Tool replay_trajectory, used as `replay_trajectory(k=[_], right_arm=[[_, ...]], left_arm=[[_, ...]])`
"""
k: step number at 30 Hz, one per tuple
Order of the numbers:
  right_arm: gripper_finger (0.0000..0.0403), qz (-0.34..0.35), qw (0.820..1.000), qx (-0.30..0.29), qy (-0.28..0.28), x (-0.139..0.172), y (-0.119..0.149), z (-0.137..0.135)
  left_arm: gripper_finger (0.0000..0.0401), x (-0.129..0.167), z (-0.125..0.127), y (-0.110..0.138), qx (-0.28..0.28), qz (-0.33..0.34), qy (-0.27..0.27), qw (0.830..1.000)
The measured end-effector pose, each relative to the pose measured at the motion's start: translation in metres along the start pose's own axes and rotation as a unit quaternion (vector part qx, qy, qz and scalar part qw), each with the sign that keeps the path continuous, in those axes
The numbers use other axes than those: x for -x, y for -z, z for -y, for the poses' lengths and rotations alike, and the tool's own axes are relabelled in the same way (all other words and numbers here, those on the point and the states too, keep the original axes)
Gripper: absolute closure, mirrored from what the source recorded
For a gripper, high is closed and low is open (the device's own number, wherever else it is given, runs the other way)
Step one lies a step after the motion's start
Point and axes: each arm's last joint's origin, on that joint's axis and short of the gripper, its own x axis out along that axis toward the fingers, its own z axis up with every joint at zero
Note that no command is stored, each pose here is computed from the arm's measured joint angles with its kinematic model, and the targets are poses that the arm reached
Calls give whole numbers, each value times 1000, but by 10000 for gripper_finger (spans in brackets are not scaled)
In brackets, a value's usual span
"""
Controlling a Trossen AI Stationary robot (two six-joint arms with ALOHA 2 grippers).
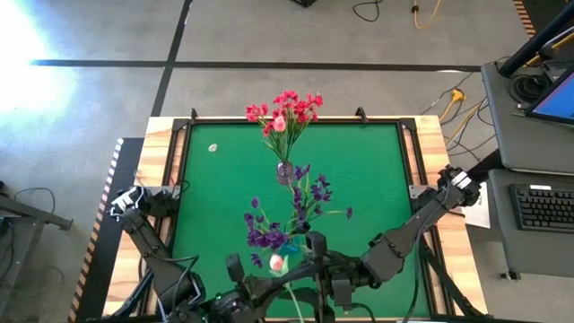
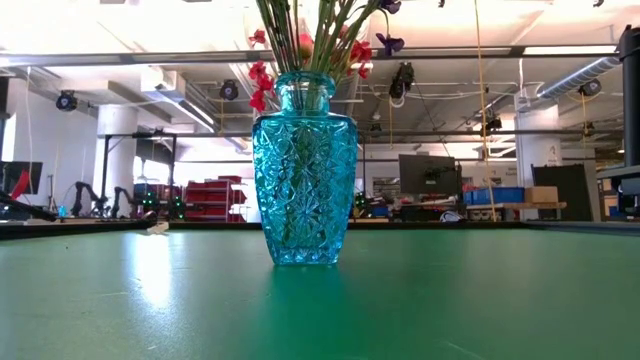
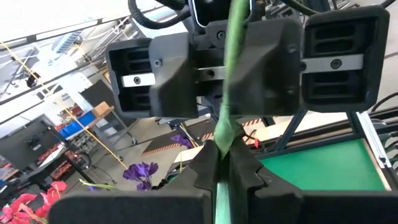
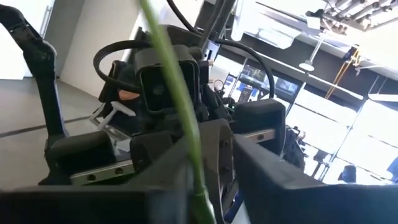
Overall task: Sort flowers into vase by color
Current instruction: Put the pink tulip into the purple vase
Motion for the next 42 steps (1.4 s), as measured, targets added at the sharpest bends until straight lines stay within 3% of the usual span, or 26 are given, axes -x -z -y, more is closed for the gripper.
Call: replay_trajectory(k=[5,9,14,20,26,29,34,38,42], right_arm=[[382,-4,1000,15,-8,0,1,-2],[391,-3,1000,16,-10,1,0,-2],[393,5,1000,9,-16,7,-8,-6],[393,40,999,-12,-34,29,-42,-11],[394,59,997,-11,-51,55,-72,-6],[394,30,997,36,-62,67,-79,1],[394,-74,993,95,-18,90,-85,15],[394,-122,977,175,-25,110,-89,24],[394,-175,940,289,-48,125,-85,21]], left_arm=[[400,-1,-1,0,5,-1,-1,1000],[377,-1,-2,-1,17,1,0,1000],[313,1,-8,-4,22,5,4,1000],[251,11,-12,-10,19,22,34,999],[229,18,-14,-16,21,29,46,998],[228,19,-13,-15,15,36,69,997],[240,11,-16,-9,53,40,221,973],[254,2,-28,-6,93,10,230,969],[267,-3,-23,4,74,-7,240,968]])
